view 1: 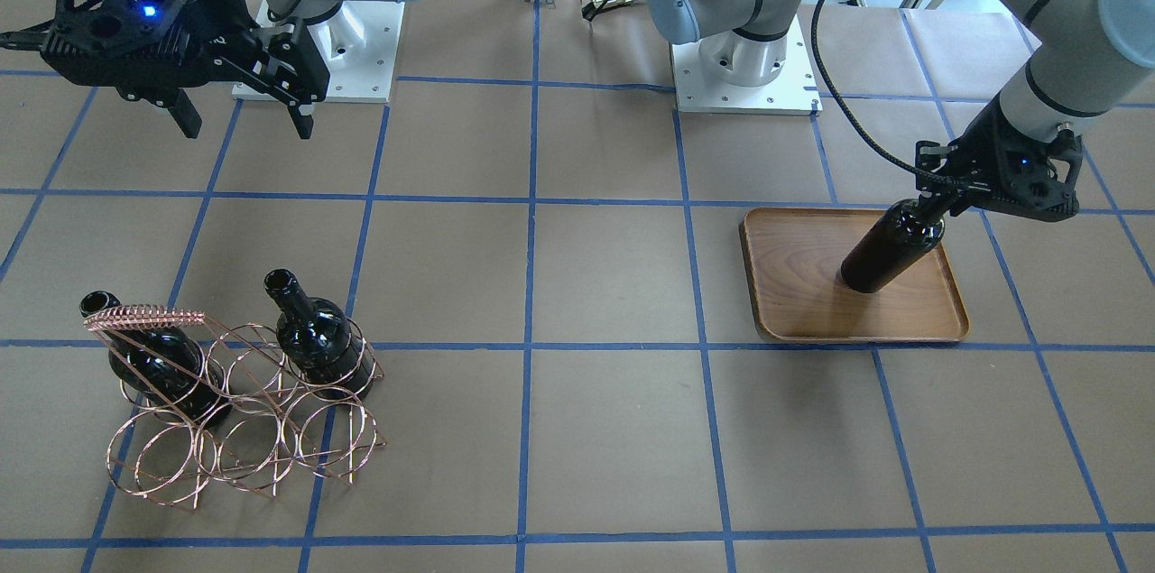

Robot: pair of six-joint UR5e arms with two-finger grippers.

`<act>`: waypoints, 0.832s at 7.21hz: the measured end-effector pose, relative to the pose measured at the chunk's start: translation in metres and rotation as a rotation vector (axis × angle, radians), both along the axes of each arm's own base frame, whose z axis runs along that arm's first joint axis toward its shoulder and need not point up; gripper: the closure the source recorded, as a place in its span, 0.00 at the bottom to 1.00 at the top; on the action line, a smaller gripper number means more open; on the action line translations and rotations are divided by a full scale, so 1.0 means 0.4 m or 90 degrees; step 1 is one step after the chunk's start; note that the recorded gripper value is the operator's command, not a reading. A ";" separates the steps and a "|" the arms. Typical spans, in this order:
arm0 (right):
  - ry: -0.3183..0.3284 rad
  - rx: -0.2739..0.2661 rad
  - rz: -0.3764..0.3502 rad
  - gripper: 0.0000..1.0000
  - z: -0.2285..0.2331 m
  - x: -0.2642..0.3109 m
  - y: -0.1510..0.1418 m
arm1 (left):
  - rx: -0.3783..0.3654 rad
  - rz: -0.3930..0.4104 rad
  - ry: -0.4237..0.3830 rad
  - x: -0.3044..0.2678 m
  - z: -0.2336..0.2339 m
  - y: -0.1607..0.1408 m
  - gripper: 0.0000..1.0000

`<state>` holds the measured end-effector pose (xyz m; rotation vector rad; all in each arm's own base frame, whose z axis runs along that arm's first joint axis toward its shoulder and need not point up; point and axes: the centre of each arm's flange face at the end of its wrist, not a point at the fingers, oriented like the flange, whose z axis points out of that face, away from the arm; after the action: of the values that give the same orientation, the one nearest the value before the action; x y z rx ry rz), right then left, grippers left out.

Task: Take wine from basket and place on tray
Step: 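Lower the bottle onto the tray and open the left gripper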

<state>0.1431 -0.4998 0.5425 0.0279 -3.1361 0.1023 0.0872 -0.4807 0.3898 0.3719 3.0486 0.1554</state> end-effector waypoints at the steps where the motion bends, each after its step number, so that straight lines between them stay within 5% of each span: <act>1: 0.000 0.000 0.000 0.00 0.000 0.000 0.000 | -0.003 0.001 0.006 -0.001 0.001 0.000 1.00; 4: 0.000 0.000 0.000 0.00 0.000 0.000 0.000 | -0.009 -0.001 0.024 -0.013 0.002 -0.001 1.00; 5: 0.000 0.000 0.000 0.00 0.000 0.000 0.000 | -0.006 -0.003 0.026 -0.013 -0.001 -0.001 0.91; 6: 0.000 0.000 0.000 0.00 0.000 0.000 0.000 | -0.004 -0.003 0.025 -0.012 -0.003 -0.001 0.60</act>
<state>0.1431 -0.4998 0.5424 0.0282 -3.1360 0.1022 0.0822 -0.4812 0.3885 0.3855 3.0853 0.1410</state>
